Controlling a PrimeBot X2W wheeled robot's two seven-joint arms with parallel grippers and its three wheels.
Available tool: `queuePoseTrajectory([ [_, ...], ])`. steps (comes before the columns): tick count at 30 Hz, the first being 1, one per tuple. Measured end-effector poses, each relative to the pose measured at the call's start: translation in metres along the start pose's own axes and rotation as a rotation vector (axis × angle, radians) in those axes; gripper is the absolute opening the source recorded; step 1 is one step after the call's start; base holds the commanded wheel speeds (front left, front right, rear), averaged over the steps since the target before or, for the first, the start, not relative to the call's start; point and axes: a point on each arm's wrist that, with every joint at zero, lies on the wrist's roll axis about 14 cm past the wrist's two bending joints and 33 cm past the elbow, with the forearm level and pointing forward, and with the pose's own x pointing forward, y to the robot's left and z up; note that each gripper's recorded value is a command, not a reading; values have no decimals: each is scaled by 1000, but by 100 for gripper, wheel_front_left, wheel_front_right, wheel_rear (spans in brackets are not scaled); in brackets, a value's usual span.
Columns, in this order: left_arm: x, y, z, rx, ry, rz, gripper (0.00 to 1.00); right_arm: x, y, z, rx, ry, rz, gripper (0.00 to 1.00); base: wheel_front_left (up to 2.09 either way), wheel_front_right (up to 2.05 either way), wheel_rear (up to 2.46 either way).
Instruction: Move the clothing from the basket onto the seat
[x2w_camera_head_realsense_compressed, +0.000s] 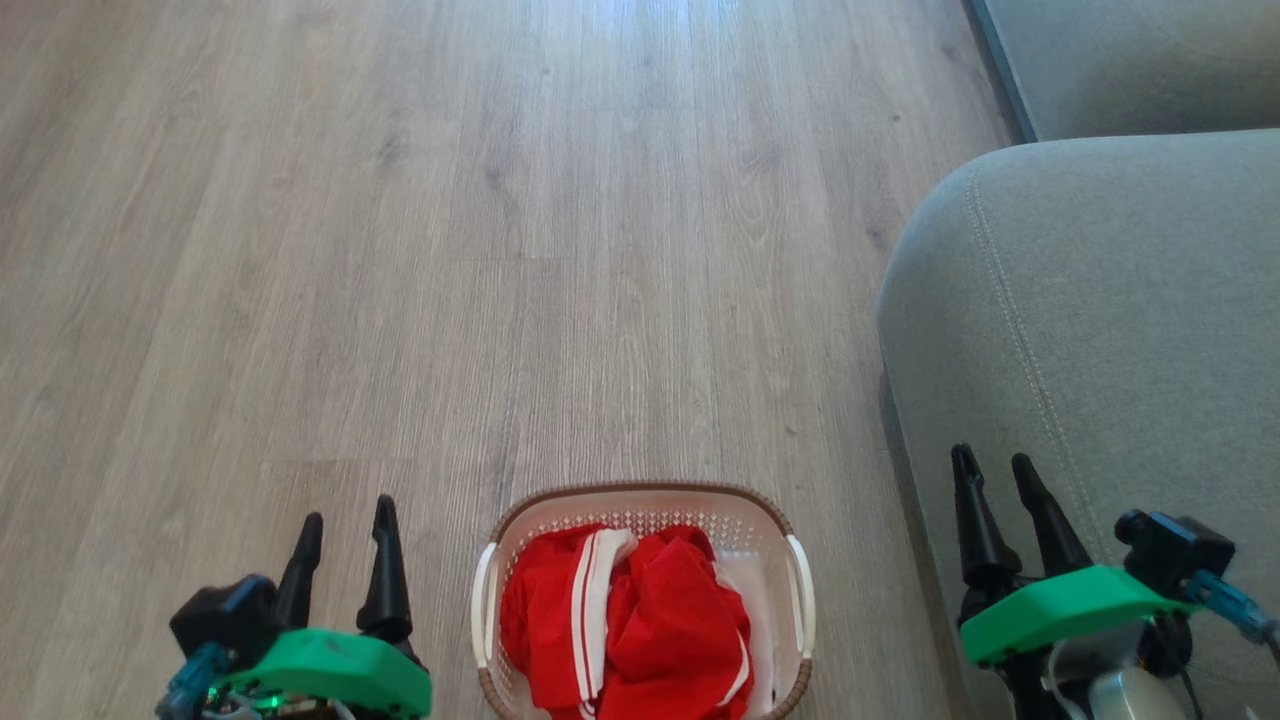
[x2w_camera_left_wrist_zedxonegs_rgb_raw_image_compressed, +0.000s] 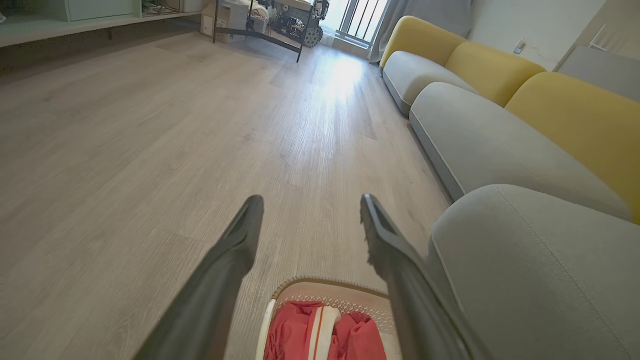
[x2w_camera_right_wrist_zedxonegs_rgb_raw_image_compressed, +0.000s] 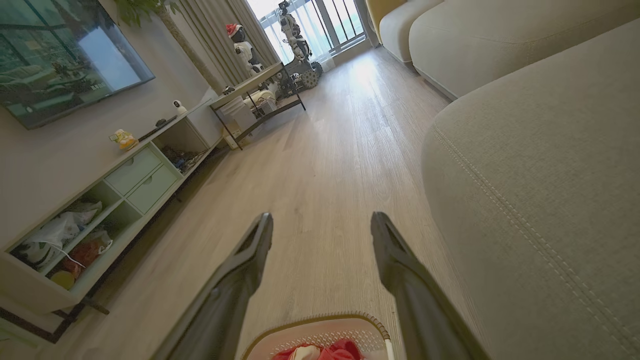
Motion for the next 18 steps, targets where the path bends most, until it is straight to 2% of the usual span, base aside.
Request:
queuePoseTrajectory([
  [18,-5,-8,1,214,-47,-34,100,2,16,4,-206,-33,69,100,0,0,0],
])
